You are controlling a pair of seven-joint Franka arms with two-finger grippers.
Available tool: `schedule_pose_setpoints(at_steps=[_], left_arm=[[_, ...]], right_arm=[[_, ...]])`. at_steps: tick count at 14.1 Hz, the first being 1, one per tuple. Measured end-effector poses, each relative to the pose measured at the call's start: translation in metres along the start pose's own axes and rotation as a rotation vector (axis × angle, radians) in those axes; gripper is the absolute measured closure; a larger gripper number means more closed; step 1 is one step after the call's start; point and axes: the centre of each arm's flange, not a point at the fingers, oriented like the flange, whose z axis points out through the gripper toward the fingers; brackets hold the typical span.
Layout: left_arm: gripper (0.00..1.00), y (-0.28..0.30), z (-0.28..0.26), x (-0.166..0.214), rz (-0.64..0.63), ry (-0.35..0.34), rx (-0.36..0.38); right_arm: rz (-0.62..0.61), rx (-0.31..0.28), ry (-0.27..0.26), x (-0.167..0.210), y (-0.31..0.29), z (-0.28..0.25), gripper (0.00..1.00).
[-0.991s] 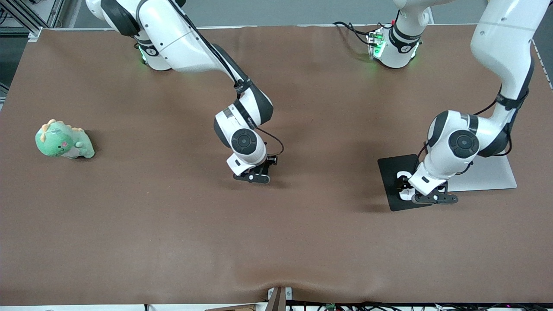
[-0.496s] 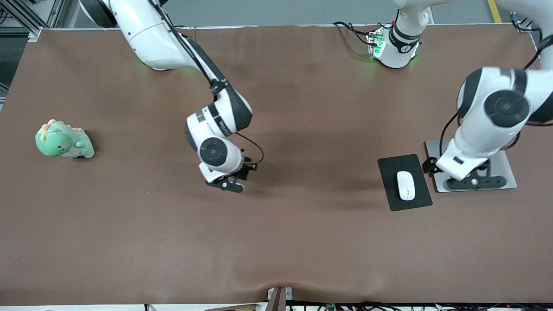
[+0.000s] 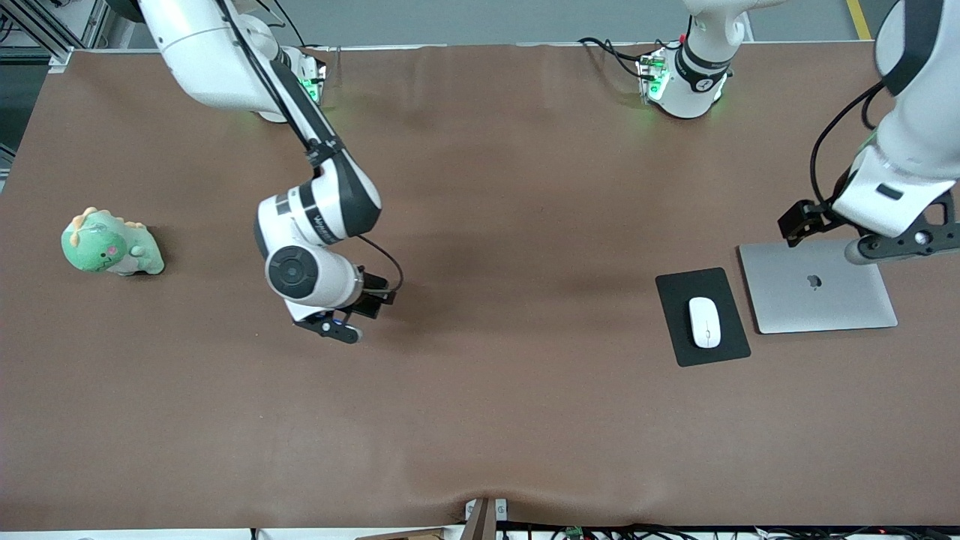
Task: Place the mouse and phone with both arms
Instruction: 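Raise the left gripper away while the right gripper carries the phone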
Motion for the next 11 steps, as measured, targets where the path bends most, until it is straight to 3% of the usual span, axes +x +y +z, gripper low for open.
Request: schedule_pose_setpoints(at_steps=[4, 11], left_arm=[[0.0, -0.022, -0.035, -0.005, 0.027, 0.003, -0.064], [0.0, -0.044, -0.06, -0.034, 0.092, -0.046, -0.083]], right_arm=[[-0.02, 0.015, -0.016, 0.025, 0.062, -0.009, 0.2], [-0.104, 0.051, 0.012, 0.044, 0.159, 0.013, 0.2]])
